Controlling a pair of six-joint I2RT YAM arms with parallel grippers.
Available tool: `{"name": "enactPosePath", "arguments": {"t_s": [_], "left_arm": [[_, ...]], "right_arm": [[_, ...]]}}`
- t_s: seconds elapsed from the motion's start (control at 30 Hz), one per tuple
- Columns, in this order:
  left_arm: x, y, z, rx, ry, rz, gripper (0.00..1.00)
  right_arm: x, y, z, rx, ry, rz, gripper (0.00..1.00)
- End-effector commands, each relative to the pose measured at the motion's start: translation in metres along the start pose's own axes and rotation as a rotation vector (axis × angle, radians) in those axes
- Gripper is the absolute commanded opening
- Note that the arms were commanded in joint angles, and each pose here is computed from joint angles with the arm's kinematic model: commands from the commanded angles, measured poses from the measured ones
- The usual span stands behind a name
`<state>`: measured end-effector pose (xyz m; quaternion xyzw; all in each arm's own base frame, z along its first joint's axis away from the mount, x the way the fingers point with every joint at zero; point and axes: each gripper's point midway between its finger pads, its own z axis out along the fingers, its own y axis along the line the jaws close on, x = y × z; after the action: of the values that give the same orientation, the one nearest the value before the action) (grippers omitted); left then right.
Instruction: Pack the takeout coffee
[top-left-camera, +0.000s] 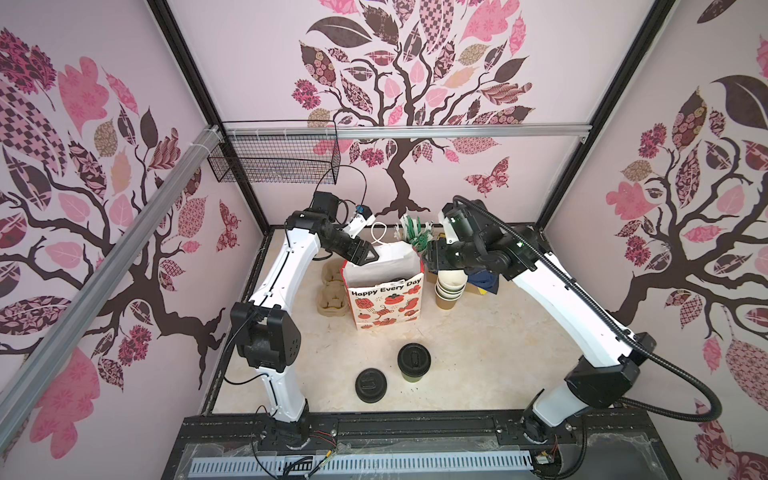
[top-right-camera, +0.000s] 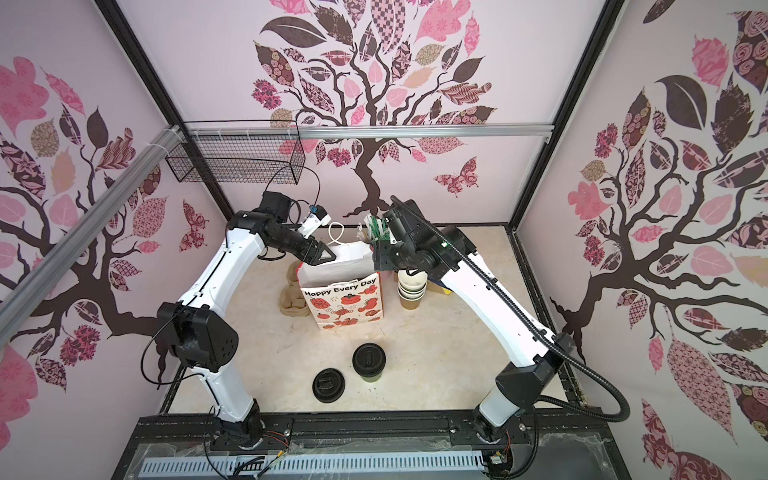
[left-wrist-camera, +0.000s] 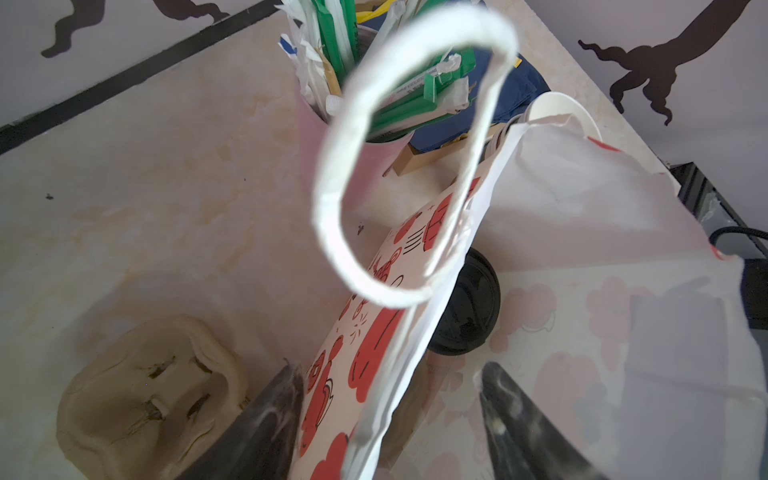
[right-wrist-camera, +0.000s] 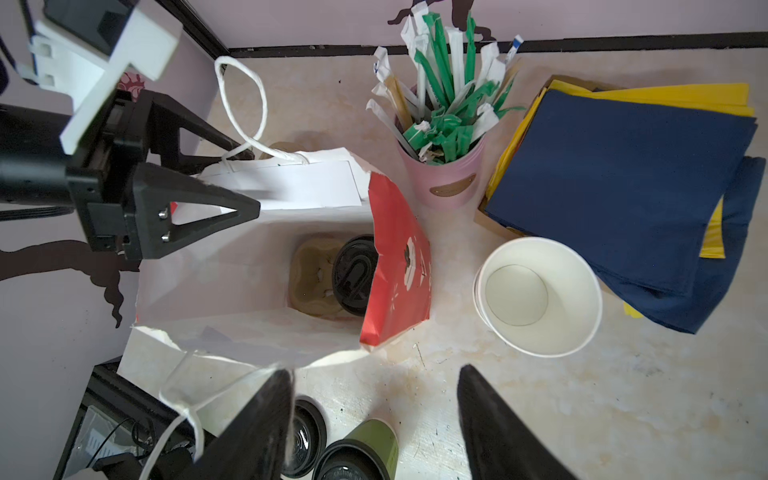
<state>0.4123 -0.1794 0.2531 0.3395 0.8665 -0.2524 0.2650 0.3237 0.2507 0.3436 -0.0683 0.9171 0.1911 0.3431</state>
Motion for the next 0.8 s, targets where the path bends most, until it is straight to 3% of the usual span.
{"name": "enactPosePath", "arguments": {"t_s": [0.0, 0.17, 0.4, 0.63, 0.77], "left_arm": [[-0.013, -0.009, -0.007, 0.024, -0.023, 0.058, 0.51], [-0.006, -0.005, -0.001, 0.024, 0.007, 0.049, 0.27], [-0.002, 0.003, 0.000, 0.001, 0.023, 0.028, 0.01], [-0.019, 0.017, -0.015, -0.096, -0.061, -0.091, 0.00], [-0.019, 0.015, -0.020, -0.105, -0.109, -0.248, 0.00]], "right_arm": [[-0.005, -0.007, -0.013, 0.025, -0.046, 0.024, 0.67], [-0.004, -0.014, -0.018, 0.044, -0.058, 0.022, 0.67], [-0.001, -0.026, -0.022, 0.061, -0.064, 0.036, 0.67], [0.000, -0.033, -0.023, 0.081, -0.044, 0.093, 0.67], [0.004, -0.031, -0.019, 0.072, -0.016, 0.120, 0.67]]}}
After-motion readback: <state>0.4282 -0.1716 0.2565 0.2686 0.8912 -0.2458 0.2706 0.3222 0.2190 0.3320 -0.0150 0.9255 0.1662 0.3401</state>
